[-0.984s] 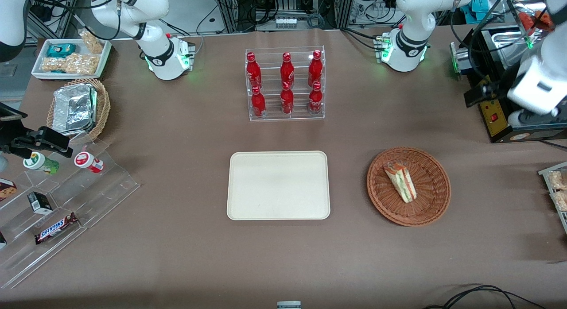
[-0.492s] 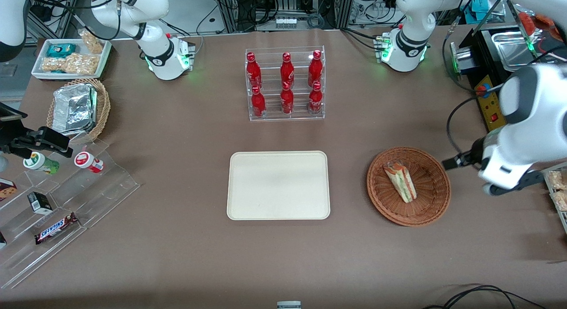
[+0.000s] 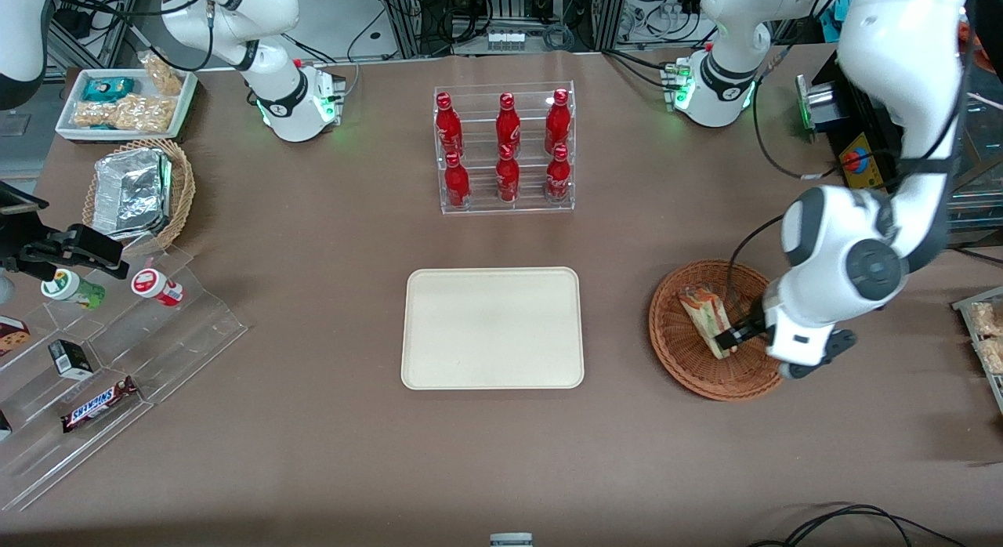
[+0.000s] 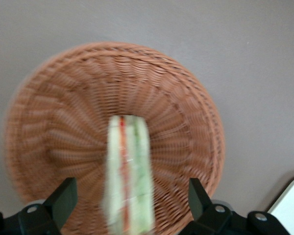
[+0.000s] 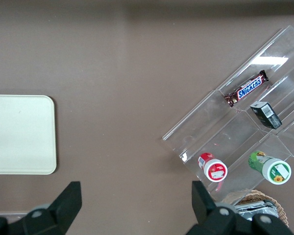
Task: Place sandwich from basket to tray
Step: 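Move the open left gripper down over the sandwich in the wicker basket, then close the left gripper on the wrapped sandwich and lift it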
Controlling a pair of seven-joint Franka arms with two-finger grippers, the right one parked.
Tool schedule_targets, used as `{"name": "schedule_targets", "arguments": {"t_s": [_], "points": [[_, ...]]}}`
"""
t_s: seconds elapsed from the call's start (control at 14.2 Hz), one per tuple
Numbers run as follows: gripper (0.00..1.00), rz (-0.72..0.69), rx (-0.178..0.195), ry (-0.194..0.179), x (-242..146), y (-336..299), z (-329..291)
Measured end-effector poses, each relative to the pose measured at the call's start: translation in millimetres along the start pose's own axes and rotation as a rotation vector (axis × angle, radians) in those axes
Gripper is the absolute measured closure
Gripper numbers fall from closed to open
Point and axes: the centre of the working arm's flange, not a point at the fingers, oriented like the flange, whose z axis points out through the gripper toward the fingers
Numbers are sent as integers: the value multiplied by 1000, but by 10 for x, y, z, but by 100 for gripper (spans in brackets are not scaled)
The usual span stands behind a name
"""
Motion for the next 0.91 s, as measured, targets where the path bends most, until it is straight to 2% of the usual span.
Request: {"name": "schedule_targets", "arguments": {"t_s": [0.42,0.7,0.91], "points": [[0,-39,-10,-10,-80,-6,522],[0,-61,-47,23,-164,-73,745],[0,-64,-45,20,-197,-110,823]]}}
